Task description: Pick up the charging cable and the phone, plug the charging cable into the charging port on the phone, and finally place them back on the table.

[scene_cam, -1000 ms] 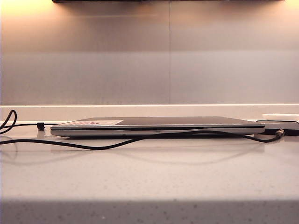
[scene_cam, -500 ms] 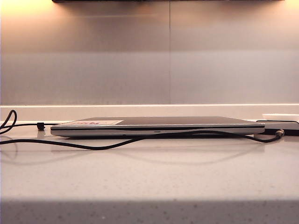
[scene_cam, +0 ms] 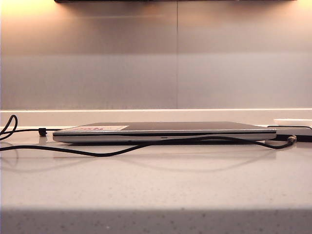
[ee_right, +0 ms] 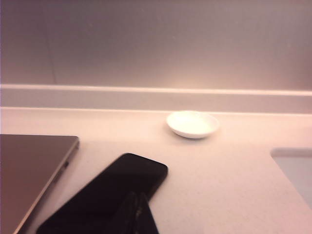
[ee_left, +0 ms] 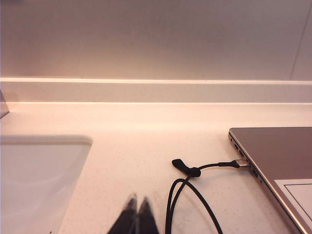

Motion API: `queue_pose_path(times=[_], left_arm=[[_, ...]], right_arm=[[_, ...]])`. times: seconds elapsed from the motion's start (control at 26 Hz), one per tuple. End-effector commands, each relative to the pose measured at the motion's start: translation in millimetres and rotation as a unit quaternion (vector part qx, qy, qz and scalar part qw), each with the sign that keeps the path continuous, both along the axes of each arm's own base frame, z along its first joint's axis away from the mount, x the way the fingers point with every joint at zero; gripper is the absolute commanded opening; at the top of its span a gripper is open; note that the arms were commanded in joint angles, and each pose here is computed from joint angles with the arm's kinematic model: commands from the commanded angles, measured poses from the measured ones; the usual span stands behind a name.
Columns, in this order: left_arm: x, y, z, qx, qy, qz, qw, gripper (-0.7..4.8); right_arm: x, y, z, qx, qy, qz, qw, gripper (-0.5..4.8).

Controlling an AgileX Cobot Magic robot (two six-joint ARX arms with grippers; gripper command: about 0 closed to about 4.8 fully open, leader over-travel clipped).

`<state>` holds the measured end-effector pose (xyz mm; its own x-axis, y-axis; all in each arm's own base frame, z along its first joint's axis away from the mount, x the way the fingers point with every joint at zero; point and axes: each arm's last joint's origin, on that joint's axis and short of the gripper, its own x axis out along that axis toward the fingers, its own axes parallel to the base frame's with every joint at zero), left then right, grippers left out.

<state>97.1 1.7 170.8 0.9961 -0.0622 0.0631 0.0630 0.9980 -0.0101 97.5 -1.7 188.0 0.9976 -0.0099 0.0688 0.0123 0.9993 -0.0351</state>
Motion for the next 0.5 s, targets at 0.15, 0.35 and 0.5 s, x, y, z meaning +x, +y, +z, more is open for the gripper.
queue_pose_path(times=[0.15, 0.35, 0.5], left_arm=[[-0.3, 0.0, 2.2, 0.002, -0.006, -0.001, 1.000, -0.05], [-0.3, 0.0, 2.2, 0.002, -0.006, -0.001, 1.000, -0.05], [-0.3, 0.0, 2.2, 0.002, -0.006, -0.001, 1.000, -0.05]], right_arm=[[-1.9, 0.2, -7.9, -0.001, -0.024, -0.001, 1.000, -0.01], [-1.5, -0.3, -9.9, 0.000, -0.021, -0.009, 1.000, -0.01], [-1.5, -0.8, -9.9, 0.001, -0.021, -0.018, 1.000, -0.01]])
